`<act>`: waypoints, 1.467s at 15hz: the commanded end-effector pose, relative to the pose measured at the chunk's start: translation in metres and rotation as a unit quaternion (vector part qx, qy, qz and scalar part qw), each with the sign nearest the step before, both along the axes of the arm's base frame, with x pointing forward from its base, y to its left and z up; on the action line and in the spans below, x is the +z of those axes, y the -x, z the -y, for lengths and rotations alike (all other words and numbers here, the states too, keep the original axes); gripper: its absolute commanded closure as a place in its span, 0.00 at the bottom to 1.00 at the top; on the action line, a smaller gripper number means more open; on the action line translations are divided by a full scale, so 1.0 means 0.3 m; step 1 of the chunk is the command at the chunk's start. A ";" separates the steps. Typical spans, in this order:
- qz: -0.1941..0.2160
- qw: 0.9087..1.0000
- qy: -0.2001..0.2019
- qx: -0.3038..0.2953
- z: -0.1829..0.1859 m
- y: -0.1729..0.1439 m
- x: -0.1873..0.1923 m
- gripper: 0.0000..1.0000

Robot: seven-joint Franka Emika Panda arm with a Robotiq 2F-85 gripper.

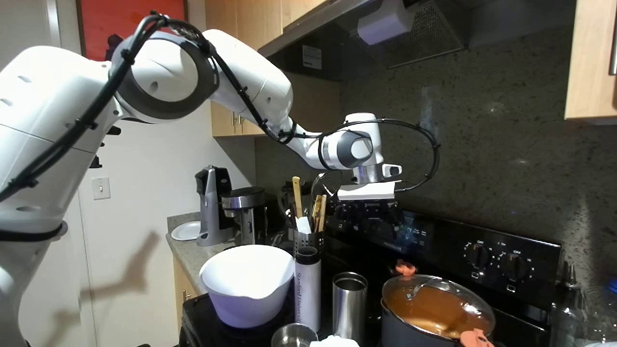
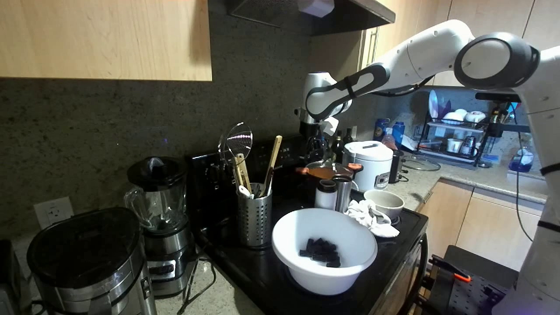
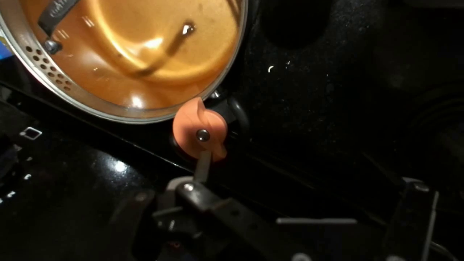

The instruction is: Turn the seals on the handles of the pot

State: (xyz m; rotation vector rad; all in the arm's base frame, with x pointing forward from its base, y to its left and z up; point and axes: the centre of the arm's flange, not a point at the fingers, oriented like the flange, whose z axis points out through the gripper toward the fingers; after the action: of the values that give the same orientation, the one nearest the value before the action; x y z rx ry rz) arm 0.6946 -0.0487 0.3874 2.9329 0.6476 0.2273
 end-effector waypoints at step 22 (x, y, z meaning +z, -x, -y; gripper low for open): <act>0.001 0.999 0.031 -0.045 0.050 -0.251 -0.178 0.00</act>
State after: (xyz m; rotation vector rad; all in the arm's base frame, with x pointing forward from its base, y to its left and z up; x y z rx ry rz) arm 0.7415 -0.0589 0.3290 2.9034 0.5543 0.1931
